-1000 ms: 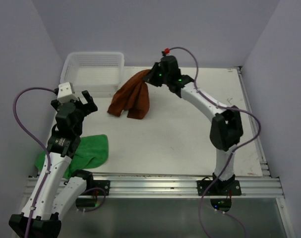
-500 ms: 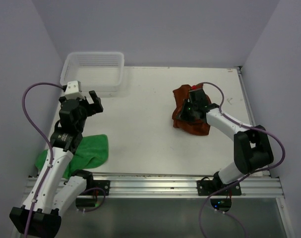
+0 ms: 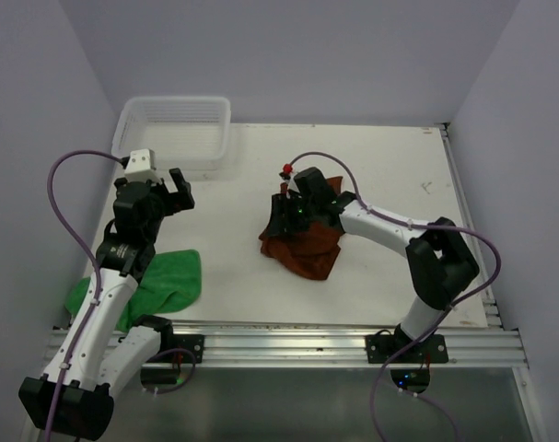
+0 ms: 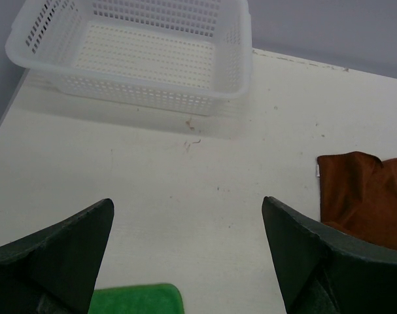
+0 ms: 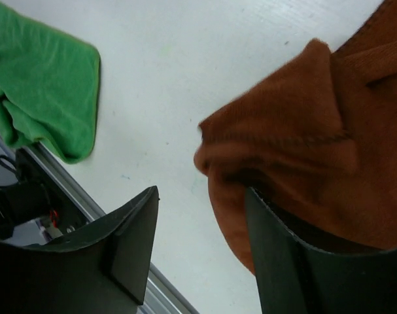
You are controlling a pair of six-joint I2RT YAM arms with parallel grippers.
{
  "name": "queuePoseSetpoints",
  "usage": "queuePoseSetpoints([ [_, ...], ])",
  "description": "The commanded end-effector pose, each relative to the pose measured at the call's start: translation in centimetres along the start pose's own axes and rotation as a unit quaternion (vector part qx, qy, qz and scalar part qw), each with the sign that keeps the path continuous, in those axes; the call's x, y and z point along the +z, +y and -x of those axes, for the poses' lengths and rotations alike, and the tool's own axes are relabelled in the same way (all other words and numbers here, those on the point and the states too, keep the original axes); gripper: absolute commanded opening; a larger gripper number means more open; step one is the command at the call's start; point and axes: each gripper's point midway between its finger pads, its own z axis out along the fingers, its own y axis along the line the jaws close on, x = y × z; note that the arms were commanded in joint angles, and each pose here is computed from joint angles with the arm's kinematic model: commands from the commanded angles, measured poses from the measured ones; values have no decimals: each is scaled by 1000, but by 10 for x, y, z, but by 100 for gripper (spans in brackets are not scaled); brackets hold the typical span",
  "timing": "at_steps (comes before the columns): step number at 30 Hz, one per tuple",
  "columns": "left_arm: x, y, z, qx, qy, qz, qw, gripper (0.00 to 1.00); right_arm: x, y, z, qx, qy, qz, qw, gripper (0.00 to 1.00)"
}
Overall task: Roll the towels
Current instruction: Move the towel to the center of the board, then flatten the towel
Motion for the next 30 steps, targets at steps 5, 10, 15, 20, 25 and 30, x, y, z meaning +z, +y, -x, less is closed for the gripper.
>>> queuePoseSetpoints([
  [5, 3, -4, 9, 4, -15, -9, 1000, 99, -28, 7, 12, -23, -26, 7, 999, 62],
  [10, 3, -16, 8, 10, -10, -45, 999, 99, -63, -58, 37, 59, -88, -45, 993, 51],
  [15, 1, -45, -1, 43, 0, -118, 992, 98, -82, -133, 56, 131, -127, -142, 973, 46],
  [20, 2, -68, -17, 72, 25, -152, 986, 98, -85, -188, 86, 177, -151, -205, 951, 45],
  [25, -1, -82, -25, 80, 34, -174, 981, 98, -64, -243, 106, 219, -150, -243, 933, 49],
  [30, -4, -94, -32, 85, 44, -197, 976, 98, -41, -269, 127, 238, -155, -234, 930, 50],
])
